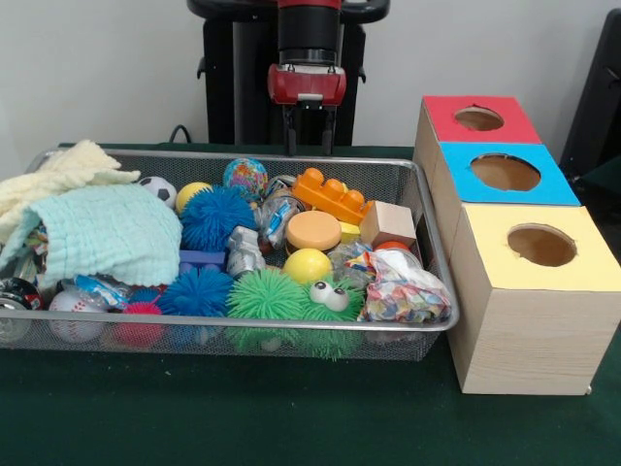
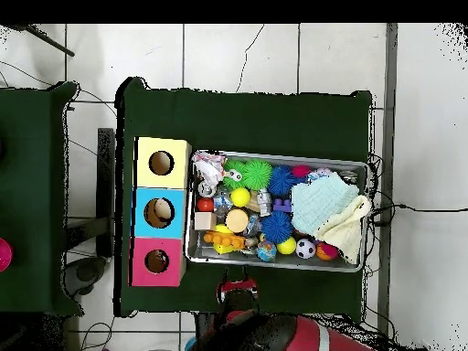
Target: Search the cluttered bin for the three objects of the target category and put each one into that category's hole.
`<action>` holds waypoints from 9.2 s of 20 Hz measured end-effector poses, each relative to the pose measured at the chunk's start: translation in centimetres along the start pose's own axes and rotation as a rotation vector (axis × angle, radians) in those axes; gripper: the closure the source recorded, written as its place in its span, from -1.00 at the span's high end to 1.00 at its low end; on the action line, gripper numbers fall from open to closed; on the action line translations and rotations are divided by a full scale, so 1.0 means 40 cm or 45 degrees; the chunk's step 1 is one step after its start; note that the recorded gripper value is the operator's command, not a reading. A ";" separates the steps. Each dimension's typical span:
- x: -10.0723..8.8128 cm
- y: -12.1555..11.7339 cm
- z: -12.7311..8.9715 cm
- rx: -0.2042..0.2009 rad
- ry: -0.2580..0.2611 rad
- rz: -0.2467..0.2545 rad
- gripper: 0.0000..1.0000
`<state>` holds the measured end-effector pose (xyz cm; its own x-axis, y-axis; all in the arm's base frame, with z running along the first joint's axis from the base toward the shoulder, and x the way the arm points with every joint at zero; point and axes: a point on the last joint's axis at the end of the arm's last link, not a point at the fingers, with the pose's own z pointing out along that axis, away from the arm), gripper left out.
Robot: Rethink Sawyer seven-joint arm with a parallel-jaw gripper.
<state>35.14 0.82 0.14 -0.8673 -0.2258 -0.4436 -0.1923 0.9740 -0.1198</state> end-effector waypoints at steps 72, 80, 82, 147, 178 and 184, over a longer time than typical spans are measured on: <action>-0.152 0.030 0.141 -0.101 0.089 0.070 1.00; -0.121 0.035 0.166 -0.107 0.119 0.077 1.00; -0.118 0.037 0.170 -0.106 0.118 0.077 1.00; -0.292 -0.275 -0.011 0.097 -0.005 0.087 -1.00; -0.386 -0.249 -0.010 -0.019 -0.007 0.046 1.00; -0.456 -0.282 -0.007 -0.071 0.039 0.054 1.00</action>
<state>53.00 -6.04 9.85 -0.8886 -0.1846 -0.4198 -0.1796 0.9824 -0.0517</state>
